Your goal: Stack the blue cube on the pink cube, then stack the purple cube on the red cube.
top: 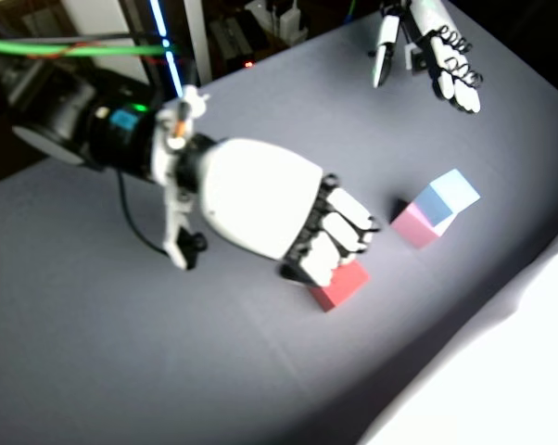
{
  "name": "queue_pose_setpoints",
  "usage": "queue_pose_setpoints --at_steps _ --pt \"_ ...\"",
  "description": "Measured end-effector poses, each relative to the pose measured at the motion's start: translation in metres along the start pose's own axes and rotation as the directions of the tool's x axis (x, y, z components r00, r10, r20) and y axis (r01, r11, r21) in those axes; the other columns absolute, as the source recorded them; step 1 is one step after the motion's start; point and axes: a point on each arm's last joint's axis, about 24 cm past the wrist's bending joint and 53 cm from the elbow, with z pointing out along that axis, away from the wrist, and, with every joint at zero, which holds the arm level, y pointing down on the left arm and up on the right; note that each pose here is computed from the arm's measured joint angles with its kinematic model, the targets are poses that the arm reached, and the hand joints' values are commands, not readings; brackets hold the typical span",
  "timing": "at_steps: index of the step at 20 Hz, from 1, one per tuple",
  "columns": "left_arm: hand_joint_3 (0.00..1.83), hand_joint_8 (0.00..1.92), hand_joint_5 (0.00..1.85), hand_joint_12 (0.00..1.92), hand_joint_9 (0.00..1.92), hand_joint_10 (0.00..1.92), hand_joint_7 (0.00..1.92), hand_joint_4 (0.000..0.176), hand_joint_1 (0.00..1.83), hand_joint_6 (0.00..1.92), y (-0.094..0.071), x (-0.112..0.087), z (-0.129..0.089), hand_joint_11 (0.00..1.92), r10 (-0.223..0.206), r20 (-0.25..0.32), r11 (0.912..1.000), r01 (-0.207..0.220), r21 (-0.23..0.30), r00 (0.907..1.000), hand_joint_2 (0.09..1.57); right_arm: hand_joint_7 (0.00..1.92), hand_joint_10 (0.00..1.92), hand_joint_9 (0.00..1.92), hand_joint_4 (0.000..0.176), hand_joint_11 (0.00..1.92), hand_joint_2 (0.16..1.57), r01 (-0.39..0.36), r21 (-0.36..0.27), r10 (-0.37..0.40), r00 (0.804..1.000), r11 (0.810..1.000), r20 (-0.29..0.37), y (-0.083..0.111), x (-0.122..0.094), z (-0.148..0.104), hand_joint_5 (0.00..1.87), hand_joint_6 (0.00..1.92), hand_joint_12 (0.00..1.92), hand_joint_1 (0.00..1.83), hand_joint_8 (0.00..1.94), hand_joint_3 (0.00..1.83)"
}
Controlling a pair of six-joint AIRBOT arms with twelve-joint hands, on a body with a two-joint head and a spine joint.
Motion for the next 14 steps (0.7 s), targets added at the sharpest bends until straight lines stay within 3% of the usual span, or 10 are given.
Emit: queue_pose_setpoints --at_steps 1,3,4,6,7,8,9,10,12,14 --pt "0.00 0.00 0.00 0.00 0.00 0.00 0.00 0.097 0.57 0.00 0.002 0.001 0.000 0.00 -0.008 0.004 1.0000 0.008 -0.002 1.0000 1.24 0.68 1.52 0.69 0.000 0.43 1.27 -0.008 0.009 0.008 1.000 1.000 -0.005 -0.002 0.001 0.004 0.65 1.39 1.72 1.27 1.40 0.00" --pt "0.00 0.00 0.00 0.00 0.00 0.00 0.00 0.131 0.57 0.00 0.003 0.002 0.001 0.00 -0.024 0.009 0.9997 0.024 0.000 0.9997 1.23 0.79 1.28 0.82 0.000 0.69 1.27 -0.019 0.031 0.019 1.000 0.999 -0.011 -0.010 0.005 0.010 0.63 1.38 1.66 1.17 1.44 0.00" --pt "0.00 0.00 0.00 0.00 0.00 0.00 0.00 0.147 0.48 0.00 0.005 0.002 0.000 0.00 -0.031 0.013 0.9995 0.031 -0.007 0.9994 1.22 0.71 1.52 0.77 0.000 0.62 1.25 -0.038 0.069 0.040 0.999 0.997 -0.031 -0.022 0.011 0.014 0.61 1.40 1.61 1.33 1.36 0.00" --pt "0.00 0.00 0.00 0.00 0.00 0.00 0.00 0.152 0.47 0.00 0.005 0.002 0.000 0.00 -0.032 0.013 0.9995 0.032 -0.006 0.9994 1.22 0.71 1.50 0.78 0.000 0.64 1.25 -0.042 0.081 0.045 0.998 0.996 -0.037 -0.026 0.012 0.014 0.60 1.42 1.56 1.33 1.35 0.00" --pt "0.00 0.00 0.00 0.00 0.00 0.00 0.00 0.145 0.44 0.00 0.005 0.002 0.000 0.00 -0.032 0.012 0.9995 0.032 -0.005 0.9994 1.21 0.72 1.58 0.78 0.000 0.61 1.27 -0.047 0.090 0.051 0.998 0.995 -0.041 -0.029 0.013 0.016 0.48 1.44 1.74 1.33 1.40 0.00" --pt "0.00 0.00 0.00 0.00 0.00 0.00 0.00 0.143 0.44 0.00 0.005 0.002 0.000 0.00 -0.034 0.012 0.9994 0.034 -0.004 0.9994 1.22 0.76 1.41 0.69 0.000 0.60 1.31 -0.056 0.097 0.060 0.997 0.994 -0.043 -0.031 0.014 0.016 0.45 1.55 1.81 1.20 1.47 0.00" --pt "0.00 0.00 0.00 0.00 0.00 0.00 0.00 0.137 0.44 0.00 0.004 0.002 0.000 0.00 -0.033 0.012 0.9994 0.033 -0.002 0.9994 1.22 0.53 1.34 0.60 0.000 0.54 1.26 -0.060 0.104 0.065 0.997 0.993 -0.047 -0.033 0.016 0.016 0.32 0.91 1.83 1.16 0.99 0.00" --pt "0.00 0.00 0.00 0.00 0.00 0.00 0.00 0.149 0.43 0.00 0.004 0.002 0.000 0.00 -0.033 0.014 0.9995 0.033 0.001 0.9994 1.22 0.39 1.24 0.39 0.000 0.29 1.24 -0.064 0.108 0.070 0.996 0.992 -0.051 -0.033 0.017 0.017 0.25 0.52 1.83 1.09 0.62 0.00" --pt "0.00 0.00 0.00 0.00 0.00 0.00 0.00 0.168 0.43 0.00 0.003 0.000 0.000 0.00 -0.034 0.019 0.9994 0.034 0.004 0.9993 1.21 0.24 0.88 0.15 0.010 0.02 1.26 -0.065 0.110 0.072 0.996 0.992 -0.060 -0.034 0.020 0.017 0.15 0.15 1.69 0.94 0.16 0.00" --pt "0.00 0.00 0.00 0.00 0.00 0.00 0.00 0.165 0.41 0.00 0.003 0.000 0.000 0.00 -0.034 0.019 0.9994 0.034 0.006 0.9992 1.21 0.05 0.59 0.08 0.026 0.00 1.29 -0.064 0.110 0.071 0.996 0.992 -0.060 -0.033 0.020 0.017 0.07 0.03 1.48 0.86 0.01 0.00"
